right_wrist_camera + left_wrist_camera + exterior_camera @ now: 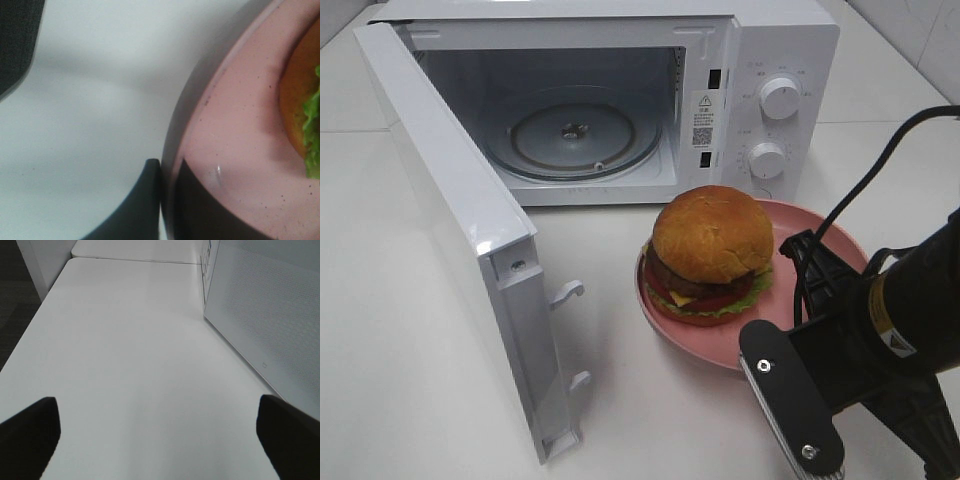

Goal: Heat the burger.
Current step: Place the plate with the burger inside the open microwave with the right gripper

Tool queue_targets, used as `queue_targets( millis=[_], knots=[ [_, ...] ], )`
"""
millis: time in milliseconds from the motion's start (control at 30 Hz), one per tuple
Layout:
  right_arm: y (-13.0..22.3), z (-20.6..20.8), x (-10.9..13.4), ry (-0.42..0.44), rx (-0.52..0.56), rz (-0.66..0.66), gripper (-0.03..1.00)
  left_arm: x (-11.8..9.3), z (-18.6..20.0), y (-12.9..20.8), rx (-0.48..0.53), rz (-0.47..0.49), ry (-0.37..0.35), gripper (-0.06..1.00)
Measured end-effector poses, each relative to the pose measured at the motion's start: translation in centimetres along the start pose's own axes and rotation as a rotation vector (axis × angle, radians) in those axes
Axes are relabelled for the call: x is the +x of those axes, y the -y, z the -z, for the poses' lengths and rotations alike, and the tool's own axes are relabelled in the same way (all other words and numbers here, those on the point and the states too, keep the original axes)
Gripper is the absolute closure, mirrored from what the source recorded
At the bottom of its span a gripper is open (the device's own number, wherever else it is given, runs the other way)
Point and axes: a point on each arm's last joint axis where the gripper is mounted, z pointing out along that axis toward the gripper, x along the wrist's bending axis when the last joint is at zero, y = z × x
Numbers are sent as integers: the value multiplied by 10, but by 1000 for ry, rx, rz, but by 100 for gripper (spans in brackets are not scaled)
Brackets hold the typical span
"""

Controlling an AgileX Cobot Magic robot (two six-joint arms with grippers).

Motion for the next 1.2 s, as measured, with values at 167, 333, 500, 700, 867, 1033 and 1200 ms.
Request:
queue_targets(
  millis=[167,333,500,700,867,1033,1200],
  knots=[
    [-5,5,-14,55,-33,40,93,0,0,0,0,0,0,-5],
    [-10,1,-24,72,-45,121,93,0,0,0,0,0,0,-5],
    [-16,-4,-35,93,-61,175,92,0,0,0,0,0,0,-5],
    [-23,-7,-48,158,-103,213,92,0,0,0,0,0,0,-5],
    [-29,-11,-60,186,-120,242,92,0,0,0,0,0,0,-5],
    [-29,-16,-70,225,-142,250,92,0,0,0,0,0,0,-5],
    [-24,-21,-80,223,-144,201,92,0,0,0,0,0,0,-5]
  ],
)
